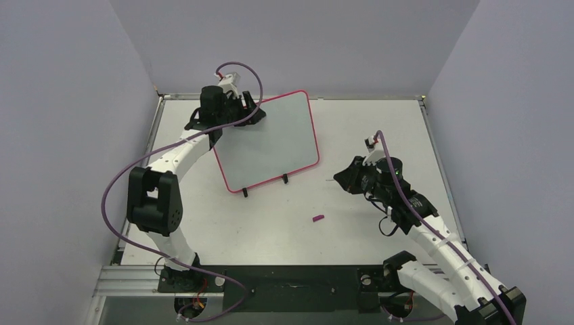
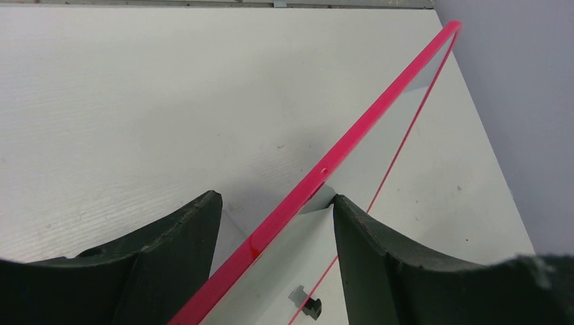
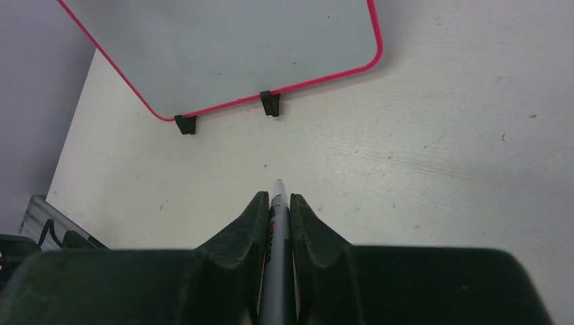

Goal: Write a sentence on the whiteboard
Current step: Move the whiteboard to the center of the board.

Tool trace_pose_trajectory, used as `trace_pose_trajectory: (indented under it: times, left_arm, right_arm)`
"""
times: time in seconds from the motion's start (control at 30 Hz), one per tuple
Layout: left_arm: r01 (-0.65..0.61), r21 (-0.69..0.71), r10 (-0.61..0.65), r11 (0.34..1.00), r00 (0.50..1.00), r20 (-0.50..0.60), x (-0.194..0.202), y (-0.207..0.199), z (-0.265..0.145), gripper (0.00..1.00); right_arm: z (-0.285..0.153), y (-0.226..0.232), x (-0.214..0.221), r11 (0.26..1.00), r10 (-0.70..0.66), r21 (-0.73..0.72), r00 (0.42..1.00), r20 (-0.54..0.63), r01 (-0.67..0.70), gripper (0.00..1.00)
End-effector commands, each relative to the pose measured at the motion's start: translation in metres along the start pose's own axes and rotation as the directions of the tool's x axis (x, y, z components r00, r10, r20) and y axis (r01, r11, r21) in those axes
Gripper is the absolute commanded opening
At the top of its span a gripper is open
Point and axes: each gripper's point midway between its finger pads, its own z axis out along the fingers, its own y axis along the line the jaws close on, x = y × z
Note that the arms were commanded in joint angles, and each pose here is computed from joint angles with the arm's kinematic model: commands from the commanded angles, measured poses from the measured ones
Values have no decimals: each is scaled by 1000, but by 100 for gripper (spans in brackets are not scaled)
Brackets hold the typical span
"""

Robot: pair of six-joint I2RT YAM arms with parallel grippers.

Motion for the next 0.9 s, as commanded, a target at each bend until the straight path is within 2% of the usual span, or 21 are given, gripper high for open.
trace_pose_trajectory:
  times: [0.0,0.17,0.33,0.37,0.4,0.43,0.47,0.53,0.77,0.87]
  left_arm:
    - [-76,-97,50,992,968,-248,63,42,-22,0]
    - [-114,-113,79,987,958,-274,53,43,-34,0]
    - [-108,-117,75,987,965,-252,47,46,-43,0]
    - [-106,-122,72,987,965,-252,49,48,-44,2]
    - [-105,-128,69,986,964,-256,52,50,-44,14]
    - [-106,-141,68,984,965,-253,51,54,-44,22]
    - [-103,-147,63,984,965,-256,54,57,-44,36]
    - [-91,-147,53,985,968,-245,51,62,-43,44]
    - [-37,-133,12,990,982,-187,19,70,-44,47]
    - [12,-86,-26,996,987,-159,9,70,-41,49]
  right_arm:
    - [-1,15,-22,999,-18,-27,998,62,20,0]
    - [2,19,-22,999,-21,-36,998,59,23,0]
    - [3,22,-21,999,-25,-40,998,54,28,0]
    - [3,22,-20,999,-26,-39,998,52,28,0]
    - [4,22,-20,999,-26,-38,998,50,28,0]
    - [4,22,-20,999,-26,-38,999,48,28,0]
    - [5,22,-19,999,-28,-39,999,46,29,0]
    - [6,23,-18,999,-30,-40,999,41,31,0]
    - [9,23,-15,999,-40,-33,999,20,41,0]
    - [11,25,-16,998,-44,-36,999,16,45,0]
